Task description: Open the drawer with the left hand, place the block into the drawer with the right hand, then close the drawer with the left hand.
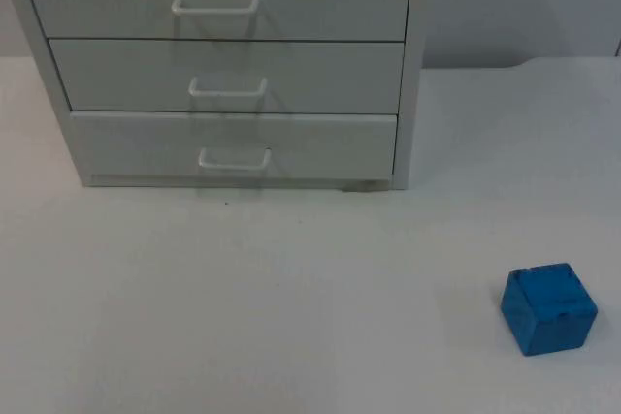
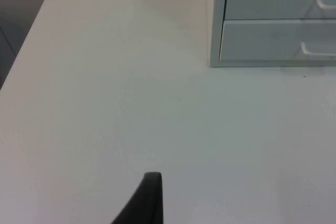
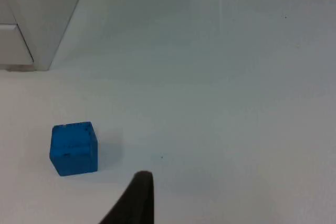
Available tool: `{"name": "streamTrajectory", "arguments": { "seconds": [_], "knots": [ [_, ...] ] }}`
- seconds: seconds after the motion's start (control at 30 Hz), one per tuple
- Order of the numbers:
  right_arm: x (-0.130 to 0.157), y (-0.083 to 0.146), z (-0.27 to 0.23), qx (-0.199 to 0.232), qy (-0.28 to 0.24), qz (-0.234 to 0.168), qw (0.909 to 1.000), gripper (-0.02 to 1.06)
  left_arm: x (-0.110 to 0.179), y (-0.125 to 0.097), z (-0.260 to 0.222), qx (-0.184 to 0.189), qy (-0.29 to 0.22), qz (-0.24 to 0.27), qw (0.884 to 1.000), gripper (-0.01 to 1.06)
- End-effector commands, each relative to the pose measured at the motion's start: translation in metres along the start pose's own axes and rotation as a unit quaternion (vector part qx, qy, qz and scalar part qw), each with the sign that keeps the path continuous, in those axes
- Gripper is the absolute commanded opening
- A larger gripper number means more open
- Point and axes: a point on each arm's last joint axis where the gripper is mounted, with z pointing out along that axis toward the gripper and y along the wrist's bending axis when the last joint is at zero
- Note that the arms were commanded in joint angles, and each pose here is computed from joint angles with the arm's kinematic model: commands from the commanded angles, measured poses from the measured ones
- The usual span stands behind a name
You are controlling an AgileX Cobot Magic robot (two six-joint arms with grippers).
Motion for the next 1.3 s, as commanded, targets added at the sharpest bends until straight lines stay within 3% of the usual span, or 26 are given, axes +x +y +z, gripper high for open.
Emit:
{"name": "streamTrajectory", "arguments": {
  "seconds": [0.0, 0.07, 0.23, 0.37, 0.5, 0.73, 0.87, 1.27],
  "knots": [
    [-0.004, 0.0, -0.004, -0.001, -0.017, 0.003, 0.9998, 1.04, -0.002, 0.0, -0.001, 0.0, -0.013, -0.004, 1.0, 1.05],
    [-0.014, 0.001, -0.009, -0.007, -0.031, 0.006, 0.9995, 1.04, -0.008, -0.001, -0.004, 0.002, -0.024, -0.009, 1.0, 1.05],
    [-0.048, 0.002, -0.003, -0.012, -0.038, 0.006, 0.9992, 1.04, -0.028, -0.001, 0.006, 0.011, 0.002, -0.036, 0.999, 1.05],
    [-0.071, 0.004, 0.015, -0.014, -0.015, -0.004, 0.9998, 1.04, -0.043, -0.002, 0.023, 0.021, 0.022, -0.049, 0.998, 1.05],
    [-0.089, 0.007, 0.05, -0.014, 0.04, -0.01, 0.999, 1.04, -0.059, -0.001, 0.053, 0.024, 0.056, -0.059, 0.996, 1.05],
    [-0.091, 0.011, 0.1, -0.015, 0.143, -0.018, 0.9894, 1.04, -0.066, 0.002, 0.092, 0.02, 0.114, -0.047, 0.992, 1.05],
    [-0.09, 0.013, 0.116, -0.014, 0.174, -0.021, 0.9844, 1.04, -0.066, 0.002, 0.104, 0.021, 0.137, -0.046, 0.989, 1.05],
    [-0.09, 0.013, 0.127, -0.015, 0.185, -0.023, 0.9823, 1.04, -0.065, 0.002, 0.108, 0.023, 0.152, -0.048, 0.987, 1.04]
  ]
}}
